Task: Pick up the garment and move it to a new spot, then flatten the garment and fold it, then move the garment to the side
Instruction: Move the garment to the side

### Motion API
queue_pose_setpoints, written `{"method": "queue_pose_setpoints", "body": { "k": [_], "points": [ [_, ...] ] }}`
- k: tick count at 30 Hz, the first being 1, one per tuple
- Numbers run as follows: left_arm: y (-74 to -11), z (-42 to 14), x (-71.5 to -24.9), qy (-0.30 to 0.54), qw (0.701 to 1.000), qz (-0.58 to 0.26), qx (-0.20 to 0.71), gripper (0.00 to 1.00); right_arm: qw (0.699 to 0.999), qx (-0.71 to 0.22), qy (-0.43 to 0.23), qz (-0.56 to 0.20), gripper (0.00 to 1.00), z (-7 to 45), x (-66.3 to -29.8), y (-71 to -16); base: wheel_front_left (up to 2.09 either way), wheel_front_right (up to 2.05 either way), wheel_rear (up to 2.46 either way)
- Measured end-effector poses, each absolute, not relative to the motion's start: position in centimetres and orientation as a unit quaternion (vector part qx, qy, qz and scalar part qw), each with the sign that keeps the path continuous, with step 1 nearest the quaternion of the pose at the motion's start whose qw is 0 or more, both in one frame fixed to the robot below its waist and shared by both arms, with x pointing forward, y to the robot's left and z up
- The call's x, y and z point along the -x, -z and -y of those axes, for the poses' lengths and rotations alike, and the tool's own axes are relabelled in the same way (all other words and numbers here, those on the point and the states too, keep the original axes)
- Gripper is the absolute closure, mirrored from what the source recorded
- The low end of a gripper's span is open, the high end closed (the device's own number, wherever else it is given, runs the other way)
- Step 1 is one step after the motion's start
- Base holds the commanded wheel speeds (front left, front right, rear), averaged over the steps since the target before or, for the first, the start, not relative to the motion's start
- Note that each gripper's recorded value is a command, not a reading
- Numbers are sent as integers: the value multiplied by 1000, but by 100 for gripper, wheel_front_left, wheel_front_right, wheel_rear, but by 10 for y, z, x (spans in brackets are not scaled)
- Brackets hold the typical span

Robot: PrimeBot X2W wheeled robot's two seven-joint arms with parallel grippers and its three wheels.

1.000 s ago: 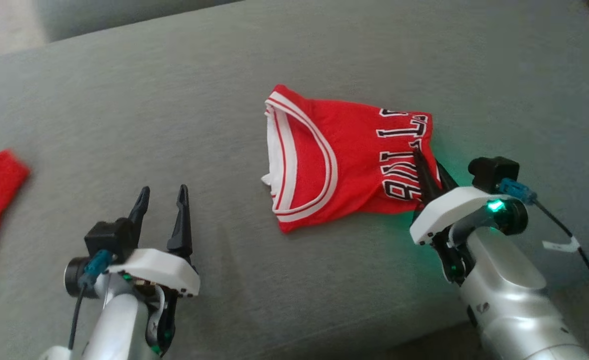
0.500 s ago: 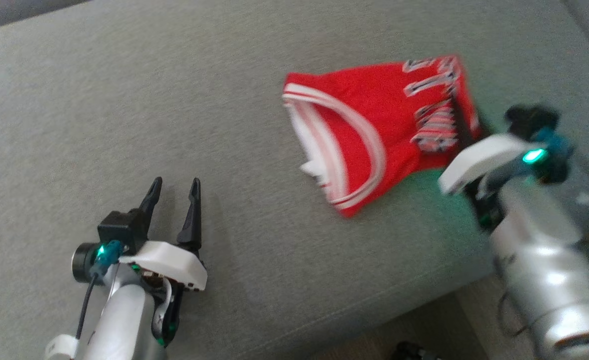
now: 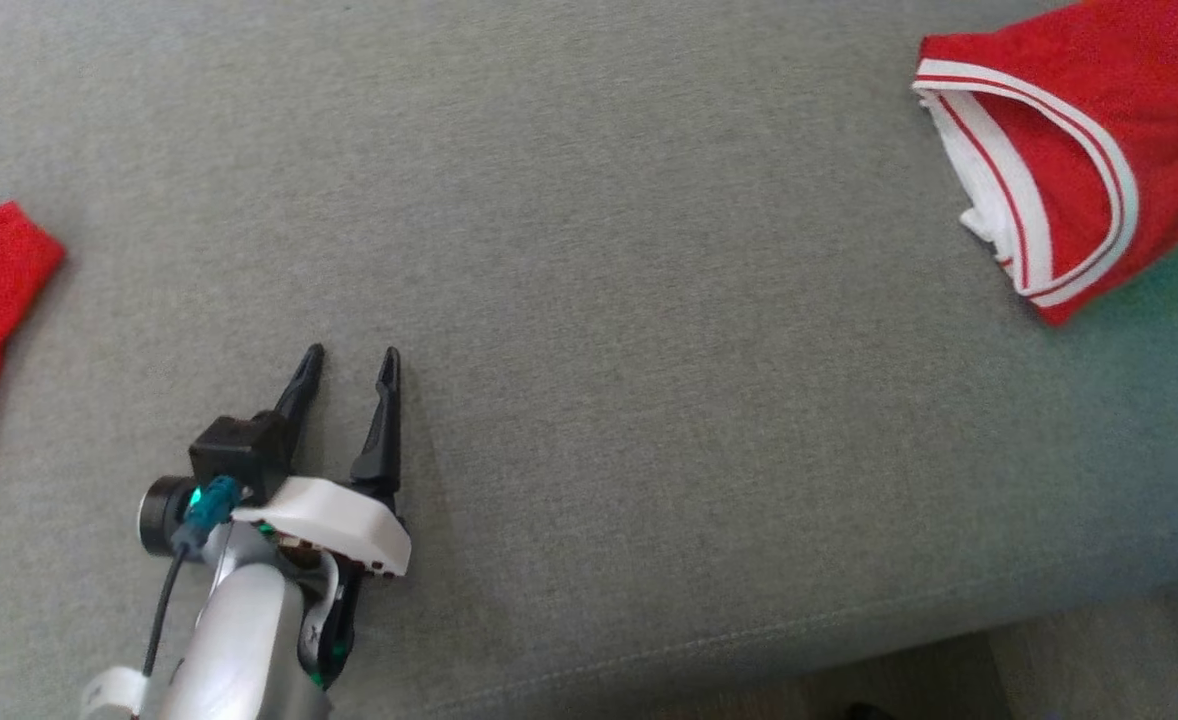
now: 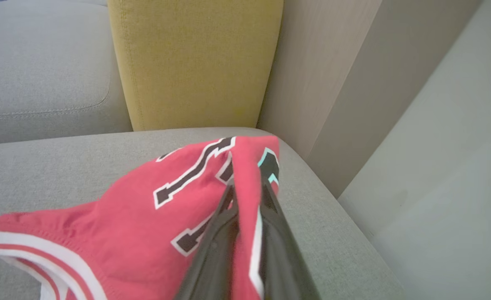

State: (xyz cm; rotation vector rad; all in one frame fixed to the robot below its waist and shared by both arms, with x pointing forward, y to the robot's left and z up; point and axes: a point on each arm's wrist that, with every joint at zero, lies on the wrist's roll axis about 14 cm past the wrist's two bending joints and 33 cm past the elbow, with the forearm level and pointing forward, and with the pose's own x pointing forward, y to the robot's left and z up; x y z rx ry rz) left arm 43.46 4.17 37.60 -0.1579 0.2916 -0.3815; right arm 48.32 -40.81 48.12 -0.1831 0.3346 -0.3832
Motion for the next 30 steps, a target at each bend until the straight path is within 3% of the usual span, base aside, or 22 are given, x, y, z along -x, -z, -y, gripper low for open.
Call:
{"method": "queue_pose_setpoints", "body": {
  "k": [13,14,15,16,17,25,30],
  "points": [
    [-377,-47,-431,181,970,-145,77,0,961,92,219,-144,100,418,-482,-501,0,0,0],
    [-377,-47,-431,181,970,-145,77,0,961,90,219,-140,89,416,-484,-502,0,0,0],
    [-377,-48,-431,180,970,-145,77,0,963,84,219,-135,53,414,-485,-503,0,0,0],
    [-377,-48,-431,179,970,-145,77,0,963,83,217,-133,8,411,-486,-503,0,0,0],
    [-377,-49,-431,178,970,-145,77,0,964,80,217,-132,0,410,-487,-503,0,0,0],
    [-380,-57,-431,165,973,-143,76,0,974,99,191,-68,0,388,-502,-527,0,0,0],
    [-391,-71,-430,139,979,-130,78,0,988,89,129,-7,0,333,-523,-549,0,0,0]
  ]
}}
